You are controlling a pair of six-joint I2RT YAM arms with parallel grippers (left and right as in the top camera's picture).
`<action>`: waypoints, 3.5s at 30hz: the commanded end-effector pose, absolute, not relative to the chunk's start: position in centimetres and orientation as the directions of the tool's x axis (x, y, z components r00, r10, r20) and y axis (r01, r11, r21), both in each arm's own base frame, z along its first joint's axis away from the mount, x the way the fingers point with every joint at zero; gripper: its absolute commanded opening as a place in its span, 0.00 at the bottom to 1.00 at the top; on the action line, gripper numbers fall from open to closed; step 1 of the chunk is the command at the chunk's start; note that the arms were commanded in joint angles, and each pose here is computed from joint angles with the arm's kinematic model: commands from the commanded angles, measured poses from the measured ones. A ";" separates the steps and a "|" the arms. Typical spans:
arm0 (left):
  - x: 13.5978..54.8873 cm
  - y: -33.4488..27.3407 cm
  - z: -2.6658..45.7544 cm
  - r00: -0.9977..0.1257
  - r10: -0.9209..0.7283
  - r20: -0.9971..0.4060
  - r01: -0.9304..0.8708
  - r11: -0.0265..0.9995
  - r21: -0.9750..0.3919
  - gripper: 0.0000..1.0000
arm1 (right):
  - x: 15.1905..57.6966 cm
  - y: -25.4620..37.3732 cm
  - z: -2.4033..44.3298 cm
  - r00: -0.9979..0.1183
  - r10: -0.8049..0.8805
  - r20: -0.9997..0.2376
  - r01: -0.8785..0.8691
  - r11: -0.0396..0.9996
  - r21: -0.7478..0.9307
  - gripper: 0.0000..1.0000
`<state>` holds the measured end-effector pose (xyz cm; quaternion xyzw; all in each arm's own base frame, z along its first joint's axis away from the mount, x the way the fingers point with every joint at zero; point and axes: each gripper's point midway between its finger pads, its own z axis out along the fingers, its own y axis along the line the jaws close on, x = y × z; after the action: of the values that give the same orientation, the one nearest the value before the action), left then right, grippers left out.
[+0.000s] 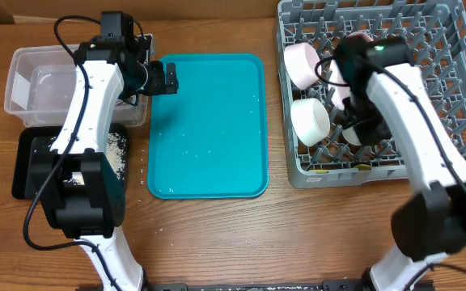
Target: Sort waste into correct bins and load items into the dishwasher
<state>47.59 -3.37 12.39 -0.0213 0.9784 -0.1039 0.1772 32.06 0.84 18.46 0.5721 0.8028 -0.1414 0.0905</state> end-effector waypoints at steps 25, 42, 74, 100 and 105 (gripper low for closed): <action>47.9 -4.0 12.6 -0.935 -0.075 -0.348 -0.001 0.978 -0.209 1.00 | 16.8 2.0 40.5 -0.607 0.421 -0.674 0.250 0.907 0.340 1.00; 47.9 -3.9 12.6 -0.935 -0.075 -0.348 -0.001 0.978 -0.209 1.00 | 21.0 2.6 37.2 -0.288 0.143 -0.947 -0.082 0.981 0.174 1.00; 47.9 -3.9 12.6 -0.935 -0.075 -0.348 -0.001 0.978 -0.209 1.00 | 23.9 4.0 17.2 -0.055 -0.002 -0.998 -0.228 0.974 0.011 1.00; 47.9 -3.9 12.6 -0.935 -0.075 -0.348 -0.001 0.978 -0.209 1.00 | 24.5 2.3 17.3 -0.031 0.144 -0.989 -0.129 0.981 0.147 1.00; 47.9 -3.9 12.6 -0.935 -0.075 -0.348 -0.001 0.978 -0.209 1.00 | 24.5 2.3 17.3 -0.031 0.144 -0.989 -0.129 0.981 0.147 1.00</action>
<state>47.56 -3.67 12.39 -0.0182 0.9786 -0.1041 0.1767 24.47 2.60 17.43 -0.0032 0.7129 0.1010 0.6940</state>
